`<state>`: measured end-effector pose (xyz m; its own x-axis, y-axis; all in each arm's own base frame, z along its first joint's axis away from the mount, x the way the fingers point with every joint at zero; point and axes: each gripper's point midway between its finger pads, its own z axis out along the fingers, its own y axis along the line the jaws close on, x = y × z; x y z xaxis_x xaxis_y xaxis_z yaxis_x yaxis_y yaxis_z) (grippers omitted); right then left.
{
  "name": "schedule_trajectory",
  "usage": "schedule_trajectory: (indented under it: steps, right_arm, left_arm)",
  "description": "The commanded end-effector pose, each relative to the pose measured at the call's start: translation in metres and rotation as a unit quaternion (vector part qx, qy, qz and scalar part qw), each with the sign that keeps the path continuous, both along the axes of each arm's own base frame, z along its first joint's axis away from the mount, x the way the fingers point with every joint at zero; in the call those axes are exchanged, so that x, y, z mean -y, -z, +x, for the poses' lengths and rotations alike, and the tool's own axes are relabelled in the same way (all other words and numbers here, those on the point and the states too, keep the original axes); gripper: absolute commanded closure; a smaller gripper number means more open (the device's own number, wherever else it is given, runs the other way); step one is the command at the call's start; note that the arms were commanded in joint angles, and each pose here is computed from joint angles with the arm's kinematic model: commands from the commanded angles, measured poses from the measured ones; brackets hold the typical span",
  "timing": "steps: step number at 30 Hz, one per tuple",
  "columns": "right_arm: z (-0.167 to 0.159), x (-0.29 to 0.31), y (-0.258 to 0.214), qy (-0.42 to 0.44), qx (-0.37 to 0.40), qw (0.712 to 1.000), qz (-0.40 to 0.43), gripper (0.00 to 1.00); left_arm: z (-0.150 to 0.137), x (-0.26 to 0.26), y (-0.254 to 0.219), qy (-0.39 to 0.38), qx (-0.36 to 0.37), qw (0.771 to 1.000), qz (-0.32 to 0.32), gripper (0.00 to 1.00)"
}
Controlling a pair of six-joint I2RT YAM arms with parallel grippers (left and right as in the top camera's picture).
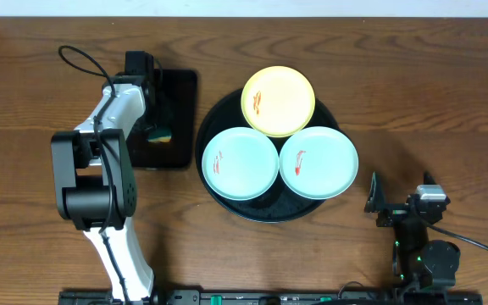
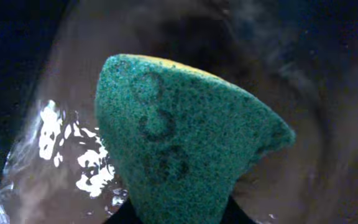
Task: Clean dirty plates on tray and stack at the side
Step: 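Grasp the green sponge with the left gripper and lift it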
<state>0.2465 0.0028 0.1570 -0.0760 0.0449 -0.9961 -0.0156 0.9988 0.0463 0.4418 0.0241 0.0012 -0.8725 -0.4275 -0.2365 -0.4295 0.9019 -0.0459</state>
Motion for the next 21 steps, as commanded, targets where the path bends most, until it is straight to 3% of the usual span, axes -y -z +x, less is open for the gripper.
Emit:
schedule_trajectory:
  steps: [1,4,14,21]
  right_arm:
    - [0.0,0.003,0.001,0.006,-0.001,1.0,0.005,0.01]
    - [0.0,0.003,0.001,0.006,-0.001,1.0,0.005,0.01]
    - [0.0,0.003,0.001,0.006,-0.001,1.0,0.005,0.01]
    - [0.0,0.003,0.001,0.006,-0.001,1.0,0.005,0.01]
  left_arm:
    - [0.0,0.004,-0.022,0.002,0.017,1.0,-0.01,0.87]
    - [0.003,0.004,-0.055,0.0,0.052,0.999,-0.009,0.93]
    - [0.0,0.013,-0.19,0.011,0.209,0.977,-0.026,0.92]
    - [-0.002,0.013,-0.212,0.012,0.237,0.971,-0.024,0.92]
